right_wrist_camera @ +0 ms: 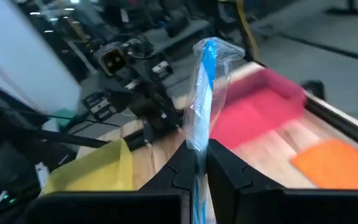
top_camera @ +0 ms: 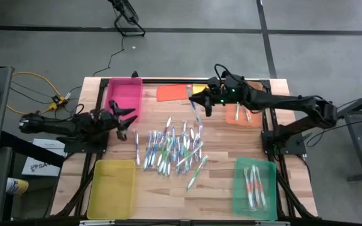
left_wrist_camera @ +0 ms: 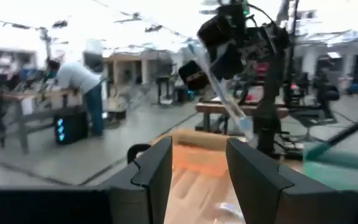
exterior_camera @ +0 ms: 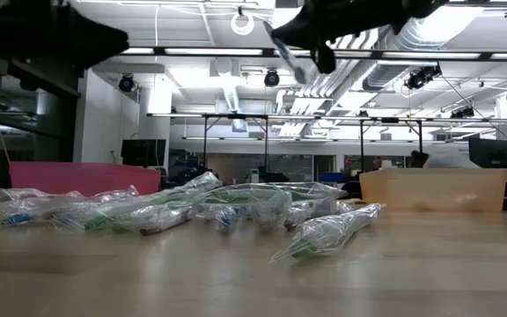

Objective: Pick & Place Toothbrushes
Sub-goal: Put the blue toothbrush into the red bin

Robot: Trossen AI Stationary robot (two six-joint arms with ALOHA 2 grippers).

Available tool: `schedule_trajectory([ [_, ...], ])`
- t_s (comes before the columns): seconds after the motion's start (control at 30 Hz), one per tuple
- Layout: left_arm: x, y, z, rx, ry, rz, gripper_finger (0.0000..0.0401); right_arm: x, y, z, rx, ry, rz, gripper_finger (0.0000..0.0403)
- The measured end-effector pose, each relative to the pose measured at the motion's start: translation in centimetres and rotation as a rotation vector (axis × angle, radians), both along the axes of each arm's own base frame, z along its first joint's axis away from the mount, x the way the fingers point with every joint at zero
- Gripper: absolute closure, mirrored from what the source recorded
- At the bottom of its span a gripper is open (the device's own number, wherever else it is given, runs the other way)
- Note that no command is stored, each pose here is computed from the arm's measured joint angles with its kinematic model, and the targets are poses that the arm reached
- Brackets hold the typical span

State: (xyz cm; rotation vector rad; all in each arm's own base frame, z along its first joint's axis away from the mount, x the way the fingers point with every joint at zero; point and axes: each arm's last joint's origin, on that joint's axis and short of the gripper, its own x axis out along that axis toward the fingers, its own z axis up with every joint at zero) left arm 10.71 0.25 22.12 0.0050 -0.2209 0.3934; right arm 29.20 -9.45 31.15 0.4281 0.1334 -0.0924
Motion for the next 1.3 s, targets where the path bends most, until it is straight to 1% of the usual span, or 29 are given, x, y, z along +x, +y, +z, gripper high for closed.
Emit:
schedule_trajectory([
  [0.13,2.3,0.1,1.9,-0.025,0.096,0.093,0.0254,1.4,-0.9,-0.4,-0.037,-0.103,0.081,0.0386],
  [0.23,4.5,0.8,3.5,-0.04,0.142,0.147,0.0254,2.4,-1.4,-1.1,-0.057,-0.148,0.097,0.0385],
  [0.27,5.2,1.1,4.0,-0.045,0.15,0.146,0.0254,2.8,-1.5,-1.2,-0.058,-0.15,0.099,0.0385],
  [0.37,7.3,2.8,5.5,-0.037,0.173,0.081,0.0254,3.9,-1.9,-0.7,-0.07,-0.164,0.102,0.0385],
  [0.43,8.3,4.4,6.2,-0.038,0.183,0.03,0.0254,4.7,-2.2,0.1,-0.096,-0.187,0.103,0.0385],
  [0.5,9.0,6.2,6.5,-0.069,0.189,-0.021,0.0254,5.2,-2.5,0.7,-0.096,-0.176,0.096,0.0385],
  [0.6,9.4,8.7,6.8,-0.102,0.192,-0.106,0.0253,5.8,-3.0,1.3,-0.129,-0.149,0.078,0.0385],
  [0.7,9.3,10.4,6.8,-0.15,0.159,-0.201,0.0253,5.9,-3.7,1.9,-0.171,-0.153,0.025,0.0385],
  [0.87,9.4,12.0,6.8,-0.194,0.081,-0.318,0.0253,5.7,-4.5,2.2,-0.218,-0.154,-0.035,0.0385],
  [1.0,10.1,12.5,6.2,-0.227,0.075,-0.346,0.0253,5.9,-4.8,2.1,-0.245,-0.18,-0.063,0.0385],
  [1.2,10.9,13.0,5.5,-0.268,0.055,-0.355,0.0253,7.2,-4.7,0.8,-0.192,-0.178,-0.057,0.0385],
  [1.3,10.9,13.1,5.6,-0.26,0.045,-0.354,0.0253,8.0,-4.5,0.8,-0.19,-0.185,-0.047,0.0385],
])
